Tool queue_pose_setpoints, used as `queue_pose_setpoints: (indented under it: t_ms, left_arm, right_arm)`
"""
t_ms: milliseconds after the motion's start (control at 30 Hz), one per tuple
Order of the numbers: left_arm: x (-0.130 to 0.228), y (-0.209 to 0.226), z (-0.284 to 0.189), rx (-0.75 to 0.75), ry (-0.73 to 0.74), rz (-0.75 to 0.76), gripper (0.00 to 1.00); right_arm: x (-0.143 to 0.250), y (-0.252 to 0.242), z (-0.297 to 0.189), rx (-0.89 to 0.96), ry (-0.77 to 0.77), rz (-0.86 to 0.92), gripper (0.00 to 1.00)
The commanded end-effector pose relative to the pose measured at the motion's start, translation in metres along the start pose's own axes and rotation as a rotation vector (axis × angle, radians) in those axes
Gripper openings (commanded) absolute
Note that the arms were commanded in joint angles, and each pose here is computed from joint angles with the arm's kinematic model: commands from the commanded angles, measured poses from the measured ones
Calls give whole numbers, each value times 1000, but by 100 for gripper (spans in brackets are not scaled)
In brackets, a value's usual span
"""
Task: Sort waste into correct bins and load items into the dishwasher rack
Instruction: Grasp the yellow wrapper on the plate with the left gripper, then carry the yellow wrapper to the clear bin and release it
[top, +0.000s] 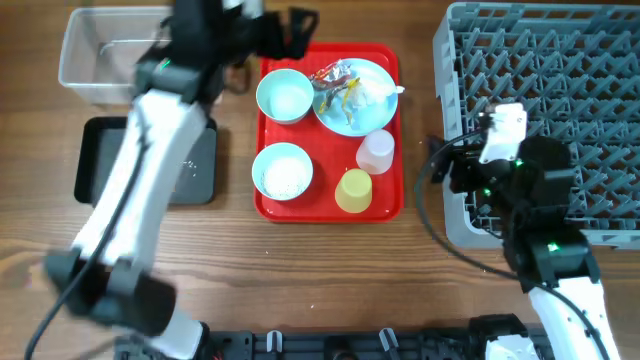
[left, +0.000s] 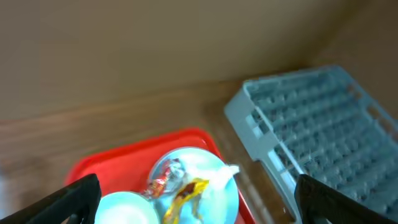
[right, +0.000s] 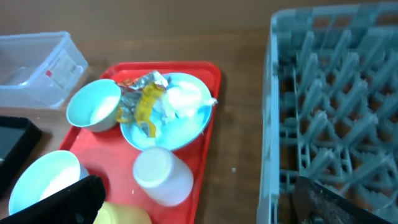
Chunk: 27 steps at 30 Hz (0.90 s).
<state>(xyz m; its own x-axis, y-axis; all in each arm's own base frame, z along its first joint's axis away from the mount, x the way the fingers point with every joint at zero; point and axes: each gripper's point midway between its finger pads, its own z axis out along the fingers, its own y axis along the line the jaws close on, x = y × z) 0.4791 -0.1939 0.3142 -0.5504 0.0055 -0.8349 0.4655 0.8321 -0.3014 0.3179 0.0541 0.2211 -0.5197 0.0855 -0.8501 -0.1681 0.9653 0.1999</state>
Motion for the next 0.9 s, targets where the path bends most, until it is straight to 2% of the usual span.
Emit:
queue_pose_setpoints:
  t_ms: [0, 200, 367, 467, 633, 733, 867]
  left_arm:
    - [26, -19, 72, 60, 101, 93, 100]
    - [93, -39, 115, -16, 269, 245, 100]
    - [95, -51, 117, 34, 267, 232, 100]
    - [91, -42, 123, -2, 243, 240, 100]
    - [137, -16, 150, -34, 361, 208, 100]
    - [139, -8, 154, -44, 360, 202, 89]
    - [172, 10, 171, -59, 431, 179, 80]
  right_arm:
    - [-17, -15, -15, -53, -51, 107, 100]
    - [0, -82, -36, 2, -26, 326, 100]
    - [8, -94, -35, 32, -4, 368, 100]
    - [12, -95, -33, 32, 14, 378, 100]
    - [21, -101, -30, 58, 46, 400, 100]
    - [26, -104, -29, 80, 64, 414, 100]
    - [26, -105, -28, 80, 63, 413, 100]
